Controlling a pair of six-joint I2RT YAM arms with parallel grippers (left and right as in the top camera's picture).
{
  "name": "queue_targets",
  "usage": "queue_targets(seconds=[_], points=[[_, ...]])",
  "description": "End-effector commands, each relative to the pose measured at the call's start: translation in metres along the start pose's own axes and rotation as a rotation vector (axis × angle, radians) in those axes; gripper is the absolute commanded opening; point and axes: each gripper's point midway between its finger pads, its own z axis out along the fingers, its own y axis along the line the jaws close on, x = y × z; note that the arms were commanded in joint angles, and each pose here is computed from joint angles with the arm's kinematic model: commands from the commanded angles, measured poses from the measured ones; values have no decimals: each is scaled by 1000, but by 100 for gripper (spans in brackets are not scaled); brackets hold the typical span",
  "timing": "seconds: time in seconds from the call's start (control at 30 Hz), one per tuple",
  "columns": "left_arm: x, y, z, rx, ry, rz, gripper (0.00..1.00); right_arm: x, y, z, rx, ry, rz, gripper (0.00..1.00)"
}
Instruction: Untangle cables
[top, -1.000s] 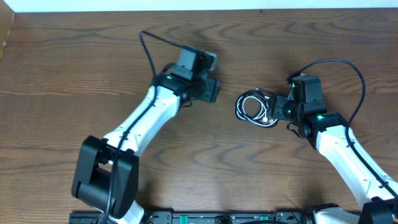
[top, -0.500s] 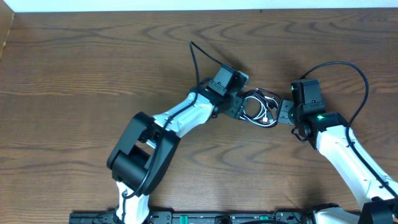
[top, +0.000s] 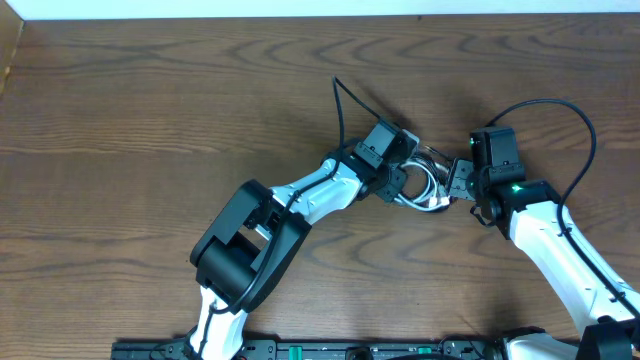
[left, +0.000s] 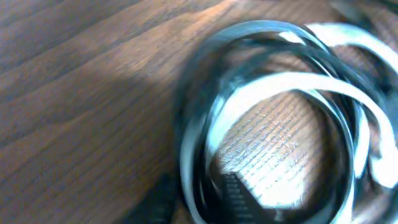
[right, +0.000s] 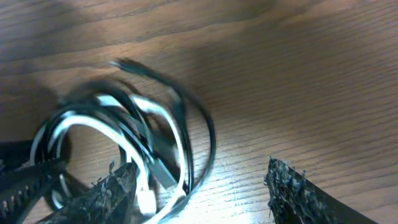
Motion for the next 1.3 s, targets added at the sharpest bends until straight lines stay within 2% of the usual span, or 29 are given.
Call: queue_targets(seconds=[0.0,0.13,0.27,0.43,0.53,0.63,0.77,0.9,1.0,1.17,1.23,1.27], points=[[1,11,2,-34,10,-9,8,0,-3,1,11,-1,14,64],[-9,22,-16,-49,-17,-49,7,1,6,0,-39,8,-26,64],[-32,43,-58,-48,-93,-231,7,1,36,-3,-208,16,-115,62],[-59,31,-108,154,-184,-291,7,-1,74,-16,-431,-2,-232,61],[-67,23,-129,233,-212,-287,7,-1,98,-29,-580,-27,-316,61],[-68,15,-139,273,-215,-279,8,-6,108,-35,-642,-56,-335,63],[-64,6,-142,327,-192,-280,7,-15,112,-38,-652,-99,-340,64],[-63,2,-143,352,-187,-277,8,-19,107,-34,-614,-115,-336,69],[-63,-6,-146,402,-181,-270,7,-22,99,-29,-557,-122,-328,63],[-62,-10,-149,433,-181,-252,7,-18,86,-21,-477,-98,-319,63],[-62,-9,-151,435,-182,-255,7,-15,85,-20,-475,-86,-319,59],[-63,-10,-153,450,-184,-255,7,-13,85,-20,-477,-78,-319,54]])
